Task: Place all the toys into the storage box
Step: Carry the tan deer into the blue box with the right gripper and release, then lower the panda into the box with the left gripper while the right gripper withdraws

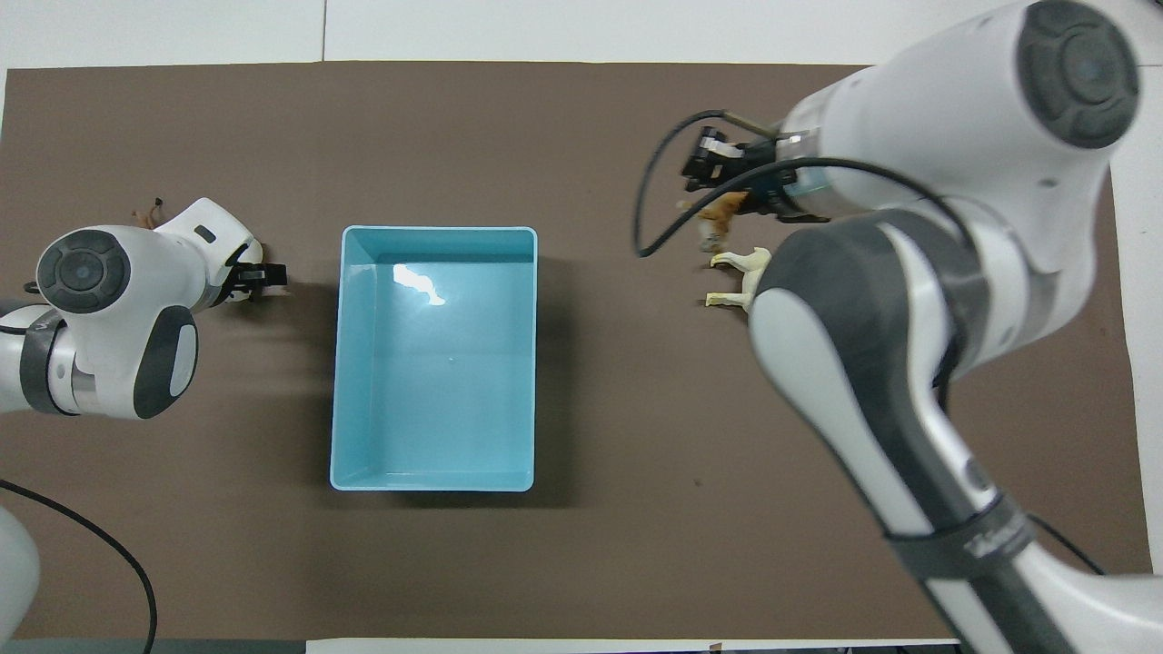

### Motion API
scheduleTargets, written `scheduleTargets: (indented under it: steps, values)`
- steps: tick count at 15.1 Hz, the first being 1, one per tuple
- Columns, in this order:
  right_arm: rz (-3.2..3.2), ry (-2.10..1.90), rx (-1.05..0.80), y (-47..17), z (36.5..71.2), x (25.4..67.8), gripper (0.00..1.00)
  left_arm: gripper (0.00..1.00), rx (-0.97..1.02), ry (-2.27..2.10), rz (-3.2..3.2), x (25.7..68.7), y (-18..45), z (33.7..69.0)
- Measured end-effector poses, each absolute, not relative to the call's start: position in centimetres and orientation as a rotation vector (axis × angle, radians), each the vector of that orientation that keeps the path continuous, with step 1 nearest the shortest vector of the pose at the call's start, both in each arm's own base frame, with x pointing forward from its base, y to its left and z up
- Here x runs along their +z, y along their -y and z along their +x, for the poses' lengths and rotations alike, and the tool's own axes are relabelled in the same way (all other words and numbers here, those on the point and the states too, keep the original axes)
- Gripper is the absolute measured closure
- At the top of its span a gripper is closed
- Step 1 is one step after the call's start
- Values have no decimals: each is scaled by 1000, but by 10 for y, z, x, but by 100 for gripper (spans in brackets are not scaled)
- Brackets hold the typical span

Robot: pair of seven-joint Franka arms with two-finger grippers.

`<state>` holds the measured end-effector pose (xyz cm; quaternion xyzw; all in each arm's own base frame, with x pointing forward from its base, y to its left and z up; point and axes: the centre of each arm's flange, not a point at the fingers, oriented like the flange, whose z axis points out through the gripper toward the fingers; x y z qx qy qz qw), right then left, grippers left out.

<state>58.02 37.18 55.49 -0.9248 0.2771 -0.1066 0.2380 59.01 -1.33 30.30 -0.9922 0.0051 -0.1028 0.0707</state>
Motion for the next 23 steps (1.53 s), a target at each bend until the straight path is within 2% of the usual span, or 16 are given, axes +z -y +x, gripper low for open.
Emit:
scheduleTargets:
  steps: [1, 4, 8, 9, 11, 13, 17, 20, 23]
  values:
    - [-2491, -776, -290, -399, 569, 547, 44, 12, -309, -16, -2985, 303, 14, 590]
    - [-2427, -782, -281, -449, 546, 513, 44, 46, -312, 7, -2990, 303, 16, 590]
    - [-2401, -789, -247, -484, 531, 475, 44, 46, -311, 24, -2991, 303, 16, 590]
    - [-2400, -810, -227, -490, 526, 469, 38, 46, -305, 29, -2991, 304, 15, 591]
    - [-2375, -883, -185, -500, 517, 466, 17, 46, -275, 61, -2992, 316, 14, 597]
    - [-2356, -933, -159, -504, 512, 467, 0, 46, -235, 126, -3011, 349, 18, 611]
    - [-2487, -993, -128, -471, 529, 470, 0, 46, -173, 169, -3057, 429, 45, 621]
    - [-2740, -861, -173, -386, 567, 479, 0, 46, -159, 239, -3092, 469, 88, 608]
    - [-2880, -717, -163, -307, 601, 468, 0, 46, -134, 312, -3097, 483, 169, 579]
